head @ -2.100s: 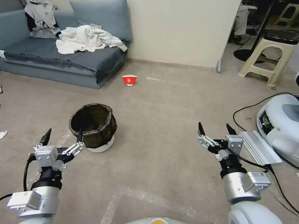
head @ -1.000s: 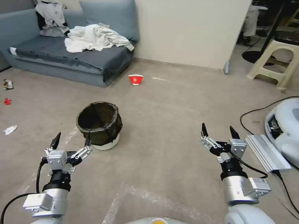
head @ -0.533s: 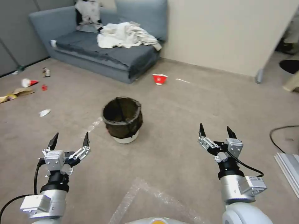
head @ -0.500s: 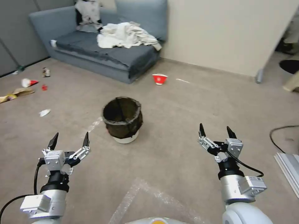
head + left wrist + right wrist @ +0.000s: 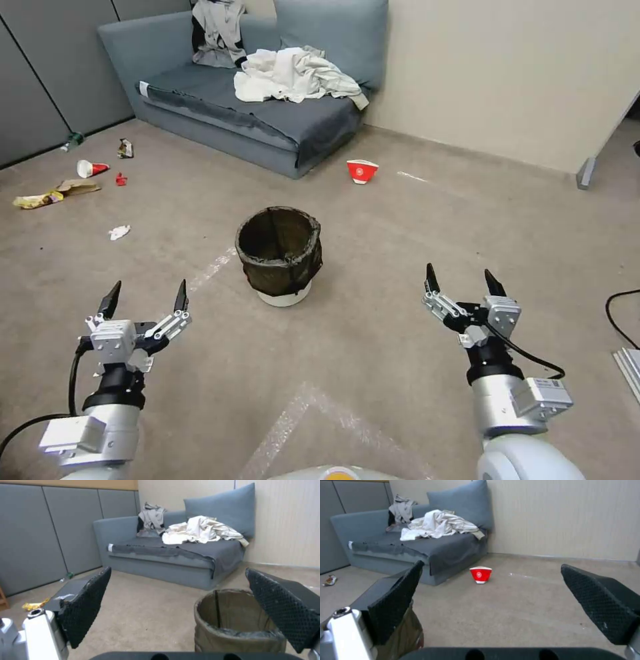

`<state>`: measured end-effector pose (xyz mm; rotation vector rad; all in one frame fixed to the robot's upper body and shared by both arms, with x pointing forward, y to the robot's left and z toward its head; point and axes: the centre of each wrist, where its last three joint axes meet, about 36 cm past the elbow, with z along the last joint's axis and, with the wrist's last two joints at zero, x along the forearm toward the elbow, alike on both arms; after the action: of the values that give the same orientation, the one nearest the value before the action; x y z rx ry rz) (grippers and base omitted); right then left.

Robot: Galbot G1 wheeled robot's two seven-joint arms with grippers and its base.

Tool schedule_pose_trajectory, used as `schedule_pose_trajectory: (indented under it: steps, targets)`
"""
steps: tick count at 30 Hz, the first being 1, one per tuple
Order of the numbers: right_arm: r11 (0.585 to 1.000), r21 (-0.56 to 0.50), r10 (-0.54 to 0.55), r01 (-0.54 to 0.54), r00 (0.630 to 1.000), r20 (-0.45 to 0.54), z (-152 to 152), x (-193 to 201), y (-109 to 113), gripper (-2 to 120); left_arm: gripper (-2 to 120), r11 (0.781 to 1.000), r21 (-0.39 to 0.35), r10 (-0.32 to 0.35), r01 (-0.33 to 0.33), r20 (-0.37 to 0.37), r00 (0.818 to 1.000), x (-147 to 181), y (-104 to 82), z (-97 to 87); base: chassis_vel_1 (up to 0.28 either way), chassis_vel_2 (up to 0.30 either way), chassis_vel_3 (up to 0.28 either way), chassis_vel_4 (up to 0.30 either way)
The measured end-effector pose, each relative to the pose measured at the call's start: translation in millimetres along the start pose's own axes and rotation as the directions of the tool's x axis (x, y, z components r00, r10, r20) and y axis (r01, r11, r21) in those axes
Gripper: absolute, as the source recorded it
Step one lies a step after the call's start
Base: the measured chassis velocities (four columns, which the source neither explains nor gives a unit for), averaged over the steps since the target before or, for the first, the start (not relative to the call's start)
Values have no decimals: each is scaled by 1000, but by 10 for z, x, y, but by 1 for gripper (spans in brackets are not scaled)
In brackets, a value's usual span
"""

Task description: Pick up the trash can from the floor.

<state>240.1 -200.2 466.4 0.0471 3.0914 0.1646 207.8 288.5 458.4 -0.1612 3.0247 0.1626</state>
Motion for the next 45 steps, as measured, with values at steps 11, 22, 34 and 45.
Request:
schedule_pose_trajectory:
  steps: [11,22,34,45]
  targets:
    - [1000,0,-2,2,1000,-3,32,-9,0,100,100,1000,-1,-1,1,-13,1000,-9,3,-19,-191,191,194,-184]
    - [1000,0,-2,2,1000,-3,42,-15,2,100,100,1000,15,-4,4,-20,1000,-58,18,-40,-162,174,166,-160]
    - [1000,3,-17,17,1000,-1,68,-178,-82,100,100,997,70,52,-44,-116,992,-486,196,-107,-90,62,70,-74]
    - [1000,-8,-22,22,998,-51,253,-204,-67,100,100,985,115,161,-128,-353,922,-1111,196,170,0,0,0,0]
